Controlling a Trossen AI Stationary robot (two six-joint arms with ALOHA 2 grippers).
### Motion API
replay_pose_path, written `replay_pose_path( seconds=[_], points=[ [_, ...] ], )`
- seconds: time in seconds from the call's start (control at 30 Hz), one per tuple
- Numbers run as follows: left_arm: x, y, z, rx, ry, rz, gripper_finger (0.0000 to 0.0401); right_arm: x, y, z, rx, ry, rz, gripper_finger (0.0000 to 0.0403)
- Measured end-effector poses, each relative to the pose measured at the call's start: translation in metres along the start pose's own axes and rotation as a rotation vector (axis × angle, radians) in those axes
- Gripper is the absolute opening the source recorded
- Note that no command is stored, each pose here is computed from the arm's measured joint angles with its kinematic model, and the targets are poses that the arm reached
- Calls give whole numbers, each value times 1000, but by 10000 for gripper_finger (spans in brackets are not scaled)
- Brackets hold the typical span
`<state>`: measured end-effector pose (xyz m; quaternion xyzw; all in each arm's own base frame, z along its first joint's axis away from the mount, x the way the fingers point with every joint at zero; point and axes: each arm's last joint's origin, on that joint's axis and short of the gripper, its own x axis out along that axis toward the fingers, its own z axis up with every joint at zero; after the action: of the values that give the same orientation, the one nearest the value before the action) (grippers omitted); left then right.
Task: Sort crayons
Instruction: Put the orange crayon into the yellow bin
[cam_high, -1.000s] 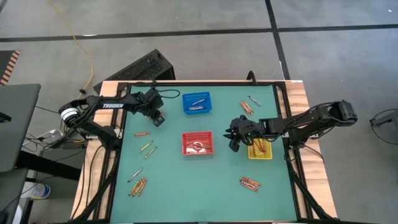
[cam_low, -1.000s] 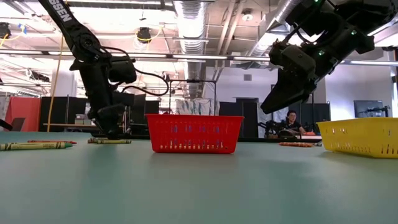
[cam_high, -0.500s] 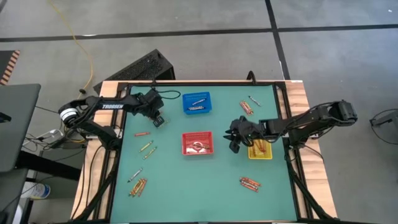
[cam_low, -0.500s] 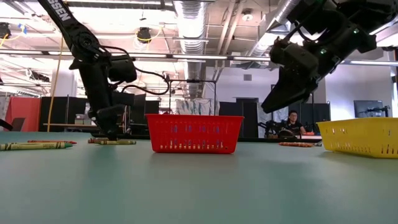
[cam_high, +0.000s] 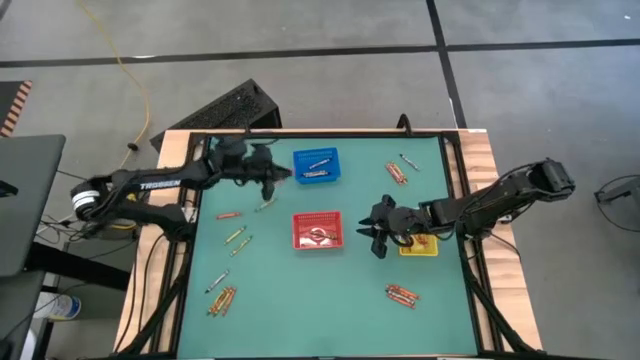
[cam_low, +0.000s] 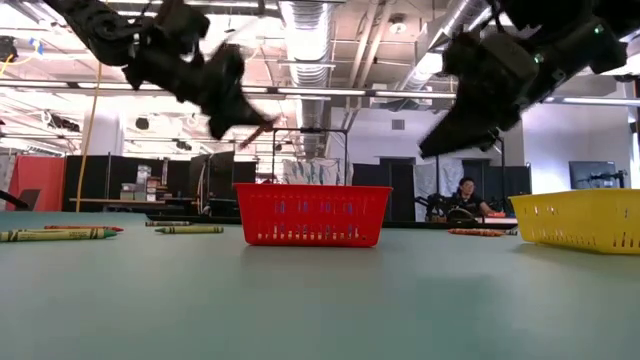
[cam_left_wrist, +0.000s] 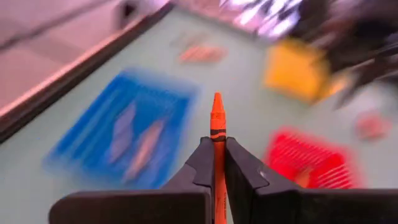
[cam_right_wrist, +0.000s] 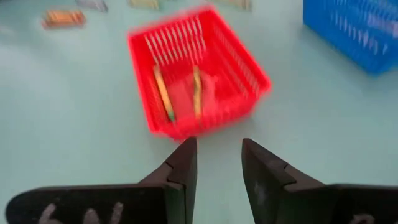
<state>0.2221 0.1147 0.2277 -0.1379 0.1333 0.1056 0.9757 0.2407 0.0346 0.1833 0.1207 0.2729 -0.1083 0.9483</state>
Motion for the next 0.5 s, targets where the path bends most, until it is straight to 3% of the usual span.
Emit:
replay_pose_path(
  seconds=[0.23, 0.4, 0.5],
  points=[
    [31, -66, 2, 47, -359, -345, 1, 3, 15, 21, -111, -269, 77, 120],
    [51, -98, -4, 41, -539, -491, 0, 6, 21, 34, -193, -440, 167, 120],
    [65, -108, -6, 42, -561, -530, 0, 6, 22, 40, -228, -506, 213, 121]
  ],
)
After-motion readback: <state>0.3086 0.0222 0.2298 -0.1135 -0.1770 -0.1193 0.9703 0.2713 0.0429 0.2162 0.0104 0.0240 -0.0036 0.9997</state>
